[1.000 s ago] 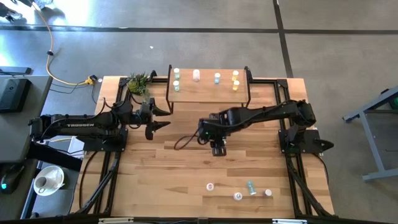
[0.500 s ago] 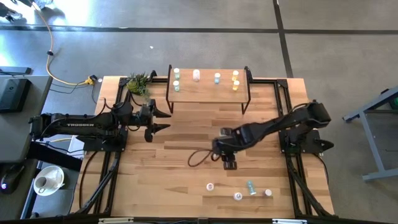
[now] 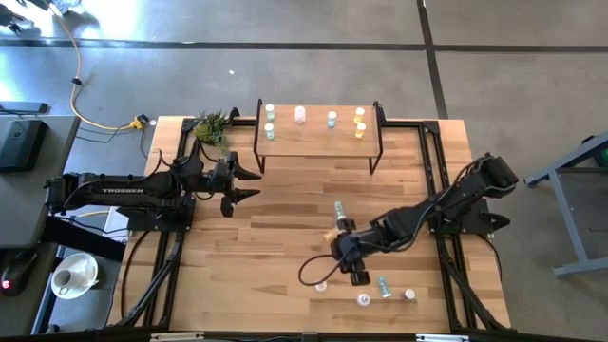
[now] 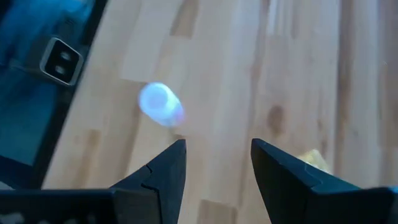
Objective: Pick and place medicine bottles onto shelf by color
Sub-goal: Put the left transparent pill bottle on the shelf aligned with the other transparent pill bottle
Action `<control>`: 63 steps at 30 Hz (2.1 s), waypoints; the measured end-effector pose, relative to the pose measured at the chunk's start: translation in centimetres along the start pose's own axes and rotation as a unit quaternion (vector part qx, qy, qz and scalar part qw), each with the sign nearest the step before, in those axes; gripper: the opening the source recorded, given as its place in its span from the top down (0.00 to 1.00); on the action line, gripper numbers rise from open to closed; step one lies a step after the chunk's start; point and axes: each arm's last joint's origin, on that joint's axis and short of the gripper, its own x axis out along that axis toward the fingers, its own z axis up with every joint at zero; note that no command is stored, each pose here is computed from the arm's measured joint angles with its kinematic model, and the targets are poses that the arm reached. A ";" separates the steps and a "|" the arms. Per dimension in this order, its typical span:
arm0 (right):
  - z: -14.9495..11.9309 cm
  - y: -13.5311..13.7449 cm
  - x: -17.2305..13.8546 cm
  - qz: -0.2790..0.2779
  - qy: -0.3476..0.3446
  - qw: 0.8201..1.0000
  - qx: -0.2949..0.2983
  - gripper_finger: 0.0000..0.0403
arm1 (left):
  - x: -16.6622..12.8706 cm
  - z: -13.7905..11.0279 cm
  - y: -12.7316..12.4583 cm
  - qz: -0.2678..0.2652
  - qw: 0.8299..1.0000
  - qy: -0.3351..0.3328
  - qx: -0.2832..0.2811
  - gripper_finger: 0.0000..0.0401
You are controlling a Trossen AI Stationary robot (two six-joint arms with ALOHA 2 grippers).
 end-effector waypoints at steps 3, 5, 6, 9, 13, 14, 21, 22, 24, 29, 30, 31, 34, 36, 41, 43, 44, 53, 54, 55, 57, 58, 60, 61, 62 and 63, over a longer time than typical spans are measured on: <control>-0.1 0.5 0.3 0.005 -0.019 1.000 0.007 0.57 | 0.0 0.0 0.0 0.000 1.000 0.000 0.000 0.50; -0.1 0.7 0.3 -0.006 -0.027 0.999 0.019 0.57 | 0.0 0.0 0.0 0.000 1.000 -0.001 0.000 0.50; -0.2 0.7 0.4 -0.010 -0.031 0.999 0.023 0.57 | 0.0 0.0 0.0 0.000 1.000 0.000 0.000 0.50; -0.3 0.8 0.7 -0.011 -0.029 0.999 0.025 0.56 | 0.0 0.0 0.0 0.000 1.000 0.000 0.000 0.50; -0.1 1.1 1.7 -0.001 -0.043 0.999 0.025 0.50 | 0.0 0.0 0.0 0.000 1.000 0.000 0.000 0.50; 0.0 1.2 2.0 0.003 -0.046 0.999 0.018 0.48 | 0.0 0.0 0.0 0.000 1.000 0.001 0.000 0.50; -0.4 2.4 4.1 0.020 -0.047 0.999 -0.013 0.43 | 0.0 -0.1 0.0 0.000 1.000 0.003 -0.001 0.50; -0.4 2.6 4.4 0.024 -0.049 0.998 -0.014 0.43 | 0.0 -0.1 0.0 0.000 1.000 0.004 -0.001 0.50; -0.6 2.9 5.0 0.028 -0.049 0.998 -0.018 0.43 | 0.0 -0.1 0.0 0.000 1.000 0.004 -0.001 0.50; -0.9 3.0 6.3 0.026 -0.048 0.998 -0.028 0.42 | 0.0 -0.1 0.0 0.000 1.000 0.004 -0.001 0.50; -0.9 3.0 6.4 0.024 -0.046 0.998 -0.027 0.42 | 0.0 -0.1 0.0 0.000 1.000 0.004 -0.001 0.50; -1.0 3.0 6.6 0.024 -0.045 0.998 -0.028 0.42 | 0.0 -0.1 0.0 0.000 1.000 0.004 -0.001 0.50; -1.0 3.1 6.9 0.028 -0.045 0.998 -0.031 0.42 | 0.0 -0.1 0.0 0.000 1.000 0.004 -0.001 0.50; -1.0 3.1 6.9 0.034 -0.048 0.998 -0.031 0.42 | 0.0 -0.1 0.0 0.000 1.000 0.004 -0.001 0.50; -1.1 3.2 7.6 0.042 -0.050 0.997 -0.032 0.42 | 0.0 -0.1 0.0 0.000 1.000 0.005 -0.001 0.50; -1.3 3.2 8.1 0.042 -0.044 0.998 -0.032 0.42 | 0.0 -0.1 0.0 0.000 1.000 0.005 -0.001 0.50; -1.4 3.2 8.4 0.043 -0.044 0.998 -0.033 0.42 | 0.0 -0.1 0.0 0.000 1.000 0.006 -0.001 0.50; -1.4 3.4 9.1 0.059 -0.048 0.996 -0.043 0.43 | 0.0 -0.2 0.0 0.001 1.000 0.008 -0.002 0.50; -1.4 3.4 9.1 0.060 -0.048 0.996 -0.043 0.44 | 0.0 -0.2 0.0 0.001 1.000 0.008 -0.002 0.50; -1.4 3.4 9.1 0.060 -0.047 0.996 -0.043 0.46 | 0.0 -0.2 0.0 0.001 1.000 0.008 -0.002 0.50; -1.5 3.3 9.1 0.059 -0.043 0.996 -0.041 0.50 | 0.0 -0.2 0.0 0.001 1.000 0.008 -0.002 0.50; -1.5 3.3 9.1 0.058 -0.043 0.997 -0.041 0.52 | 0.0 -0.1 0.0 0.001 1.000 0.008 -0.002 0.50; -1.4 3.2 9.1 0.056 -0.046 0.997 -0.040 0.57 | 0.0 -0.2 0.0 0.001 1.000 0.008 -0.002 0.50; -1.4 3.2 9.1 0.055 -0.045 0.997 -0.040 0.60 | 0.0 -0.2 0.0 0.001 1.000 0.008 -0.002 0.50; -1.4 3.0 9.1 0.053 -0.046 0.997 -0.039 0.62 | 0.0 -0.2 0.0 0.001 1.000 0.008 -0.002 0.50; -1.3 3.0 9.1 0.052 -0.046 0.997 -0.038 0.64 | 0.0 -0.2 0.0 0.001 1.000 0.008 -0.002 0.50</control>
